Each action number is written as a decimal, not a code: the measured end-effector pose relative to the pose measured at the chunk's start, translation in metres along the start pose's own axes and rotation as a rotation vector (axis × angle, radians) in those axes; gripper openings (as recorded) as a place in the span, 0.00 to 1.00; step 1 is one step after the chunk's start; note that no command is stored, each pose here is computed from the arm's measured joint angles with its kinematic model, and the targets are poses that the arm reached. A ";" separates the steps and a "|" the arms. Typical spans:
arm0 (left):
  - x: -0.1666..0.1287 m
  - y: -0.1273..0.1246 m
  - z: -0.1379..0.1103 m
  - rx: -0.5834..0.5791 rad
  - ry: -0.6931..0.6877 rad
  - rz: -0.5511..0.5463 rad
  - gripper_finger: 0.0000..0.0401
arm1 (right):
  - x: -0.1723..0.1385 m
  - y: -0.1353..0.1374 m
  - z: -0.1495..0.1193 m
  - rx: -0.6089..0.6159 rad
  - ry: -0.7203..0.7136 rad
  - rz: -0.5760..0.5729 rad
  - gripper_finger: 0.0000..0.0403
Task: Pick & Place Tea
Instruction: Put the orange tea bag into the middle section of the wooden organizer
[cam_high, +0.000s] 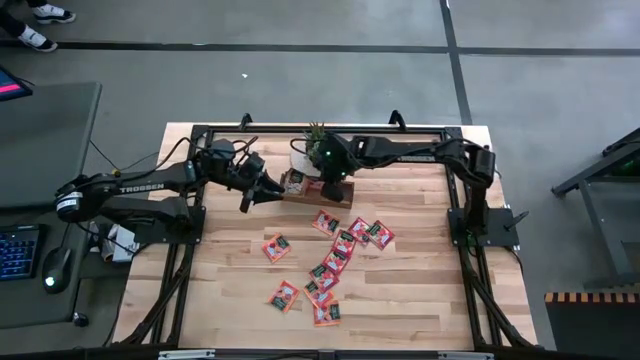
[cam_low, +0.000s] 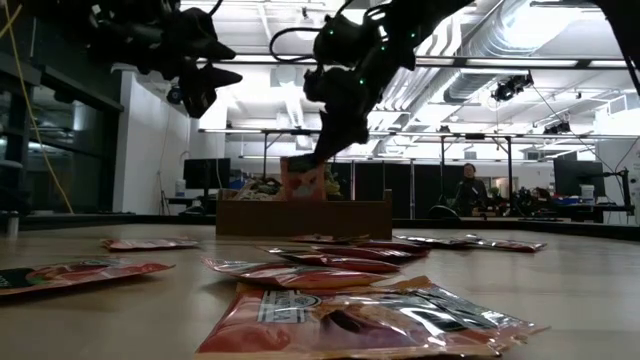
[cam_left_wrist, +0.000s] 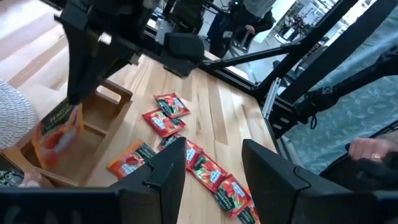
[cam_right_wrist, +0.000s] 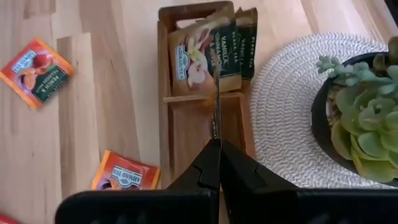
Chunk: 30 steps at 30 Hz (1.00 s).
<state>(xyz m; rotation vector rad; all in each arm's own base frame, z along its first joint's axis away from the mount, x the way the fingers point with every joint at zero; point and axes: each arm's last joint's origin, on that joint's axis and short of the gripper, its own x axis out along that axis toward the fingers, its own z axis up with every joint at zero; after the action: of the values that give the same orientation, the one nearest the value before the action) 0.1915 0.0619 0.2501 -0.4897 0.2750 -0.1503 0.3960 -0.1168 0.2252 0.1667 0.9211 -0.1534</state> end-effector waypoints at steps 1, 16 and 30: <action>0.000 0.000 0.000 0.000 0.001 -0.003 0.39 | 0.002 -0.001 -0.001 0.002 0.004 -0.001 0.00; 0.000 0.000 0.000 -0.001 0.004 -0.005 0.39 | 0.007 -0.012 -0.007 0.037 0.050 -0.008 0.00; 0.000 0.000 0.000 -0.002 0.005 -0.004 0.39 | 0.021 -0.011 -0.028 0.122 0.082 0.009 0.00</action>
<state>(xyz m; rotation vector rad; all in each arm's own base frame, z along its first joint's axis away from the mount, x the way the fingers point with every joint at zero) 0.1915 0.0618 0.2499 -0.4919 0.2787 -0.1549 0.3843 -0.1232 0.1907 0.2918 0.9926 -0.1953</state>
